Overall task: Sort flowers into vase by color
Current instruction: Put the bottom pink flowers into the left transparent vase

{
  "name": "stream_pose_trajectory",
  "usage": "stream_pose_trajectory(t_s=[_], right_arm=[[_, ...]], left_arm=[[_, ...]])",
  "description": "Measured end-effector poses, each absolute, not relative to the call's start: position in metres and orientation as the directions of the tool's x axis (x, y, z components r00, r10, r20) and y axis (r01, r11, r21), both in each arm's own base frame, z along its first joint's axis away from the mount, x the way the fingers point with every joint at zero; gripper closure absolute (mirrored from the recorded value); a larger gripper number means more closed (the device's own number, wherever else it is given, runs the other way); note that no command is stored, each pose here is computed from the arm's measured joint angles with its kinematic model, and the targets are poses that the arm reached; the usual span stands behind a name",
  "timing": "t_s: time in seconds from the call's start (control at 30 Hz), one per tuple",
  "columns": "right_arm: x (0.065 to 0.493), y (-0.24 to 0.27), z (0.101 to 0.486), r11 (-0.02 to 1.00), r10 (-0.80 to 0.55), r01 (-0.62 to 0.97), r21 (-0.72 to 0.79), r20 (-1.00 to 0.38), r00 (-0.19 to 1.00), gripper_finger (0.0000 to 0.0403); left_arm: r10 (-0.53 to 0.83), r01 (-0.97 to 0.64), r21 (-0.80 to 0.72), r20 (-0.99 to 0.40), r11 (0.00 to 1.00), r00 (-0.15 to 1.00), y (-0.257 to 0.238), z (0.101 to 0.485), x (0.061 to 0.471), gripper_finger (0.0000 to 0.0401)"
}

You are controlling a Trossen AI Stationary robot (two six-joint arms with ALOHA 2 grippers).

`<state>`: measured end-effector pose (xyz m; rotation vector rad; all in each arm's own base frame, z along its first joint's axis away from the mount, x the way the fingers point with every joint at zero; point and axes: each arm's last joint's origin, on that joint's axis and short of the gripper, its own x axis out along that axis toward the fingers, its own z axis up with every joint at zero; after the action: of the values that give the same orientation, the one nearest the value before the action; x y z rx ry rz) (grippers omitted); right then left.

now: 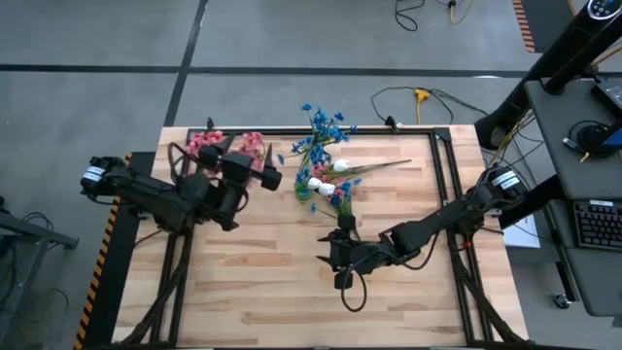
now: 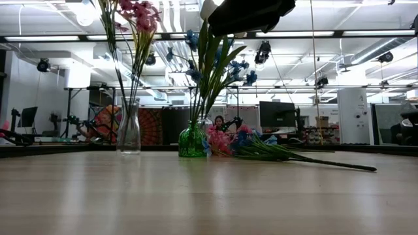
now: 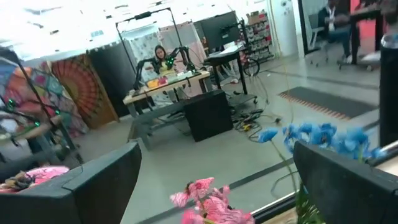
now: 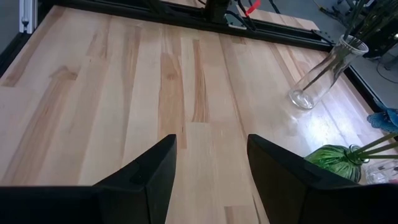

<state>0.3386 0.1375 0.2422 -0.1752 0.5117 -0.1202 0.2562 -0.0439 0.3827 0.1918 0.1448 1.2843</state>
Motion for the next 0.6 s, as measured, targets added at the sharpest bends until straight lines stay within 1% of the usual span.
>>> stream_pose_trajectory(t_s=[0.07,0.13,0.27,0.43,0.53,0.6], right_arm=[[0.338,0.138,0.242,0.978,-0.156,0.070,-0.194,-0.476,0.866,0.0213],[0.338,0.139,0.242,0.979,-0.154,0.068,-0.193,-0.476,0.866,0.0213],[0.338,0.140,0.242,0.979,-0.152,0.066,-0.193,-0.476,0.866,0.0213],[0.338,0.140,0.242,0.979,-0.152,0.066,-0.193,-0.476,0.866,0.0213],[0.338,0.140,0.242,0.979,-0.152,0.066,-0.193,-0.476,0.866,0.0213],[0.338,0.140,0.242,0.979,-0.152,0.066,-0.193,-0.476,0.866,0.0213]], left_arm=[[0.960,-0.942,0.195,0.000,0.274,0.279,-0.044,0.383,0.255,0.0001],[0.960,-0.940,0.203,0.001,0.275,0.281,-0.044,0.381,0.256,0.0001],[0.956,-0.908,0.316,0.005,0.275,0.292,-0.045,0.361,0.259,0.0001],[0.960,-0.891,0.372,0.000,0.261,0.282,-0.047,0.335,0.262,0.0001],[0.960,-0.886,0.386,0.000,0.258,0.280,-0.047,0.333,0.264,0.0001],[0.960,-0.889,0.375,0.000,0.261,0.281,-0.047,0.339,0.264,0.0001]])
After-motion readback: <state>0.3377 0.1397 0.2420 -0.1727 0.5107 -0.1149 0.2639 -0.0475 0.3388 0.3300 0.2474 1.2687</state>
